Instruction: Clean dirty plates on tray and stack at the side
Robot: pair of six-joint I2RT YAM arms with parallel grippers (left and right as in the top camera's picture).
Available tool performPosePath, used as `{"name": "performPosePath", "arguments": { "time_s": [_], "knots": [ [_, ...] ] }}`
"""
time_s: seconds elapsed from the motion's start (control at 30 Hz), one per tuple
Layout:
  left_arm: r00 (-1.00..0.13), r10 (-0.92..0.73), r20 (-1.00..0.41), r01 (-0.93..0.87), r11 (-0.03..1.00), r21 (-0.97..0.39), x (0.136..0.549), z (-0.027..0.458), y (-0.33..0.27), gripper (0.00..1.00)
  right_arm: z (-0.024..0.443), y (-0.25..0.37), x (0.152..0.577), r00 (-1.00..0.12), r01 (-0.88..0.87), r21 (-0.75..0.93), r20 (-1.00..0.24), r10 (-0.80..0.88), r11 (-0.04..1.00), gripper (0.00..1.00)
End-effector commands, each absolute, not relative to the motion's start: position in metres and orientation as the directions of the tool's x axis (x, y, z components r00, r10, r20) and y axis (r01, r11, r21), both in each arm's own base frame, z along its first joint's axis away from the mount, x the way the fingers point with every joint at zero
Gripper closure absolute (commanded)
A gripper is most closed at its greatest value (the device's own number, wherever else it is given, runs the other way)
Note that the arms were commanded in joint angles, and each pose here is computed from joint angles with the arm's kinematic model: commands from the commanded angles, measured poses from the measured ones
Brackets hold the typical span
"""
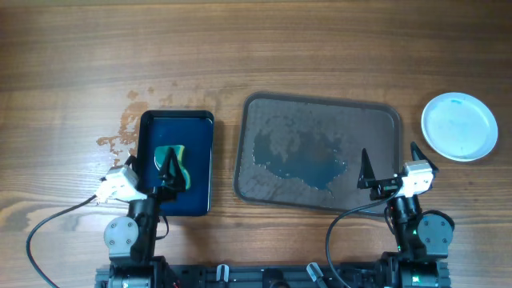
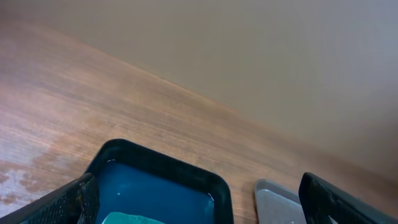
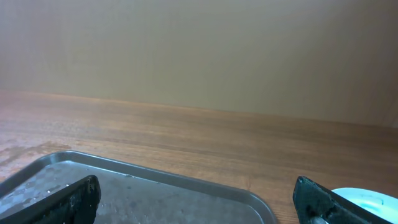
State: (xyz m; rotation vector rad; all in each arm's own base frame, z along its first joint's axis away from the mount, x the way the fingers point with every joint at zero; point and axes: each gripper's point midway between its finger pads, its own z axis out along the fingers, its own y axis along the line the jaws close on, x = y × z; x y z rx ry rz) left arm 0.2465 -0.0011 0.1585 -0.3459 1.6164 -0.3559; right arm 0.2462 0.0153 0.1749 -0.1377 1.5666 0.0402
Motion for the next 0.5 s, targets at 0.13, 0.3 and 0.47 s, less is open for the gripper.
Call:
{"name": "performPosePath", "arguments": {
  "time_s": [0.13, 0.3, 0.47],
  "knots": [
    [-0.082, -0.262, -0.962, 0.041, 0.963, -0.266, 0.2458, 0.1583, -0.0073, 0.00, 0.1781, 0.0181, 0.2454, 0.022, -0.126, -0.074, -0.997, -0.072, 0.989, 0.00],
    [-0.082, -0.258, -0.963, 0.042, 0.964, -0.262, 0.2458, 0.1583, -0.0075, 0.00, 0.1781, 0.0181, 0.2454, 0.022, -0.126, -0.074, -0.997, -0.072, 0.989, 0.00],
    [-0.080, -0.258, -0.963, 0.041, 0.964, -0.261, 0.2458, 0.1587, -0.0072, 0.00, 0.1781, 0.0181, 0.2454, 0.022, -0.126, -0.074, -0.997, -0.072, 0.989, 0.00]
  ]
}}
